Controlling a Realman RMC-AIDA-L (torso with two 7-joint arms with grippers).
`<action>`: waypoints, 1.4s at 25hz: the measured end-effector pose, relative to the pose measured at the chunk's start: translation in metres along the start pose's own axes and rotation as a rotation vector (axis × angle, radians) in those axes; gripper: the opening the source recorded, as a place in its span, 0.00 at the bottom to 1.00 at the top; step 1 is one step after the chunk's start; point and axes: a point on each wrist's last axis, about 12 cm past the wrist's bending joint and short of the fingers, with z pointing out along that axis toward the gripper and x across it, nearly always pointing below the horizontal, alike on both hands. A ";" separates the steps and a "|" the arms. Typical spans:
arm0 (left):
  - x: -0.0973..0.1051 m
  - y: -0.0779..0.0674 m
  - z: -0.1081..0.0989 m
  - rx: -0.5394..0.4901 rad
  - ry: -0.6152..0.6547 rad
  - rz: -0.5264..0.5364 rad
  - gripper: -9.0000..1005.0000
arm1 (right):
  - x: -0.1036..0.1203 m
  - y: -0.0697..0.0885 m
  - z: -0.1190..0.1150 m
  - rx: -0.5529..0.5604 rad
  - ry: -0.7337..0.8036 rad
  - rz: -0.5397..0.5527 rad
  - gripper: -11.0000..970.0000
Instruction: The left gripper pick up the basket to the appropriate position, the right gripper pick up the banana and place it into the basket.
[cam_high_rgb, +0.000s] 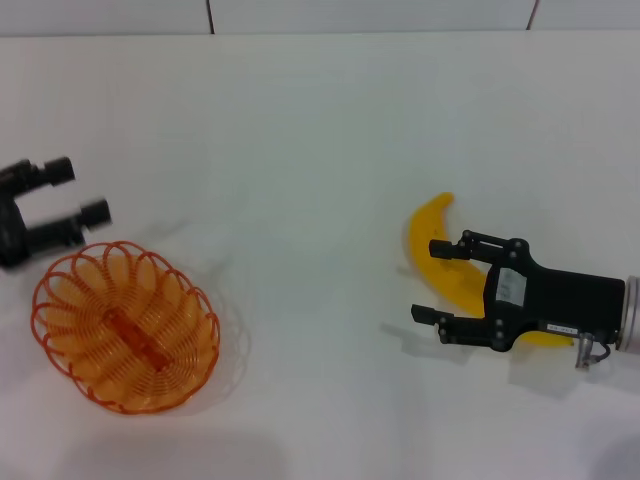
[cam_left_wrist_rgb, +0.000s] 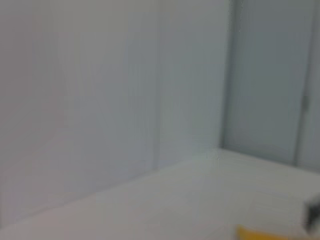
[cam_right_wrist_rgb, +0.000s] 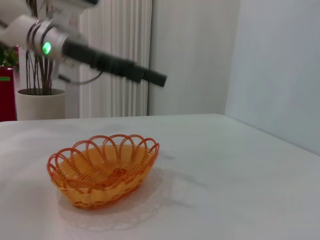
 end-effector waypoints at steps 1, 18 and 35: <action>-0.016 0.010 0.000 0.006 0.031 -0.057 0.81 | 0.000 0.000 0.000 -0.001 0.000 -0.001 0.82; -0.100 0.046 0.038 0.038 0.788 0.233 0.80 | -0.010 -0.008 0.011 -0.030 -0.017 -0.028 0.82; -0.077 0.036 0.091 0.093 0.868 0.360 0.79 | -0.012 -0.009 0.014 -0.044 -0.020 -0.031 0.82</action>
